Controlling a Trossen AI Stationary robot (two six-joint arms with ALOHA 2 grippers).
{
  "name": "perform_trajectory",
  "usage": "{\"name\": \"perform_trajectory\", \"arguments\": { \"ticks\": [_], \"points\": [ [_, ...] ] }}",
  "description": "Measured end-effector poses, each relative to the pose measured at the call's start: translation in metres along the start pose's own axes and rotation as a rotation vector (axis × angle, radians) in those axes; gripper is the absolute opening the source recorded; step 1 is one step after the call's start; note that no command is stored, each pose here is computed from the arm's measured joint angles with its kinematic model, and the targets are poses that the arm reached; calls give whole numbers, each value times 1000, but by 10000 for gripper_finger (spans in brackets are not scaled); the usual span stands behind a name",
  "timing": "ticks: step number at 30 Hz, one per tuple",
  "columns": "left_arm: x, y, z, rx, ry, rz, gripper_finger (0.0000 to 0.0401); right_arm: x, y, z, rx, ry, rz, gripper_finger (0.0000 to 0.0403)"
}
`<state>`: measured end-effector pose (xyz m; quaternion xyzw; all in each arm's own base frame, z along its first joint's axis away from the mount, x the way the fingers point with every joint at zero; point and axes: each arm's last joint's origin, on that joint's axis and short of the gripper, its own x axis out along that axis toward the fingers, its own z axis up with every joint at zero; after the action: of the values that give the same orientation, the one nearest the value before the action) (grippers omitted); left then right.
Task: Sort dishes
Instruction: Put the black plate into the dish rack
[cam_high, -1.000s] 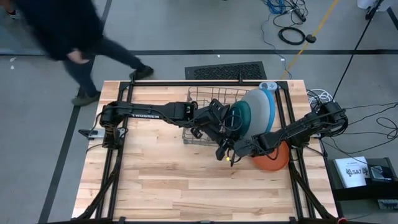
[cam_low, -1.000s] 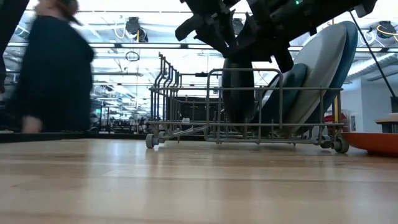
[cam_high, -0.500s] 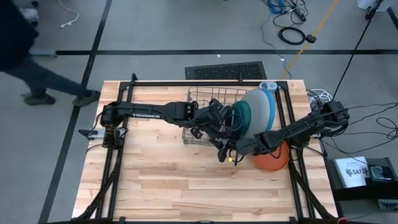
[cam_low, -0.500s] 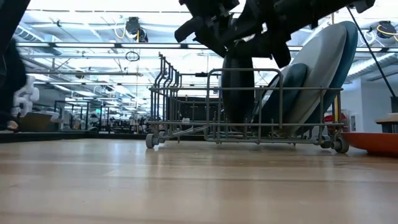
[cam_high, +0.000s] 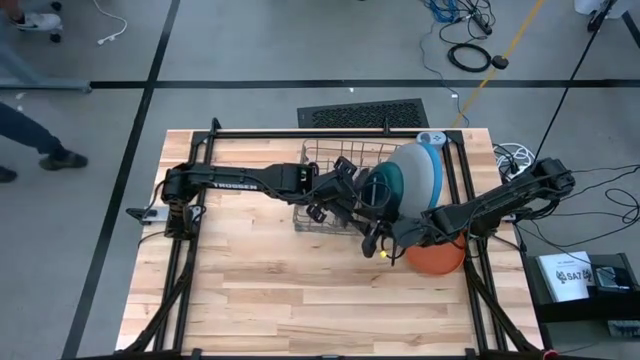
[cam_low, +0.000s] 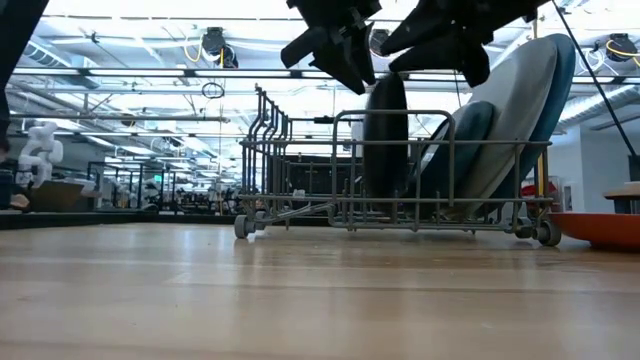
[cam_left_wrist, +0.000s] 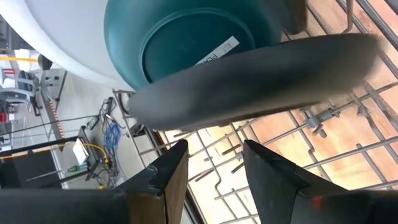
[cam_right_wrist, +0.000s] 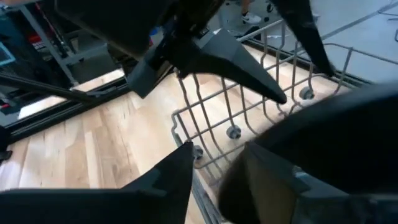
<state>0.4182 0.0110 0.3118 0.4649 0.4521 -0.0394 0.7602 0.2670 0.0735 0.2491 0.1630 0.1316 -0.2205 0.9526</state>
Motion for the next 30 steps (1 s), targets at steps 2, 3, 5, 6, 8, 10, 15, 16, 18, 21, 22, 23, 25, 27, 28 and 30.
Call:
{"name": "perform_trajectory", "arguments": {
  "ticks": [2,3,5,6,8,10,15,16,18,21,22,23,25,27,28,30],
  "points": [
    [0,0,0,-1,0,0,154,0,-1,-3,-19,35,15,129],
    [0,0,0,-6,0,0,154,0,-1,-4,-20,50,22,127],
    [0,0,0,-23,0,0,154,0,-2,-6,-14,71,11,126],
    [0,0,0,-28,0,-1,154,0,-3,-7,-13,80,6,126],
    [0,-1,0,-30,6,-9,154,-1,-3,-7,-8,85,5,126],
    [0,-2,-1,-39,13,-17,154,-2,-3,-6,-2,82,14,126],
    [1,-2,-4,-57,26,-26,154,-2,-3,-5,-23,90,25,125],
    [1,-1,-5,-69,28,-26,154,-2,-3,-6,-27,91,24,124],
    [2,1,-8,-88,36,-27,154,-2,-3,-6,-43,92,25,116],
    [3,3,-11,-116,45,-28,154,-4,-2,-6,-78,84,18,87],
    [4,3,-13,-125,49,-29,154,-5,-1,-6,-96,81,11,74],
    [4,4,-14,-132,52,-28,154,-6,0,-5,-113,72,9,59],
    [5,5,-15,-142,55,-28,154,-8,4,-3,-148,56,12,26],
    [5,5,-16,-141,57,-30,154,-10,7,-1,-192,42,5,7],
    [5,5,-15,-141,57,-30,154,-11,8,0,-205,33,-3,6],
    [5,5,-15,-142,47,-38,154,-13,10,2,-227,33,-15,7]
  ]
}}
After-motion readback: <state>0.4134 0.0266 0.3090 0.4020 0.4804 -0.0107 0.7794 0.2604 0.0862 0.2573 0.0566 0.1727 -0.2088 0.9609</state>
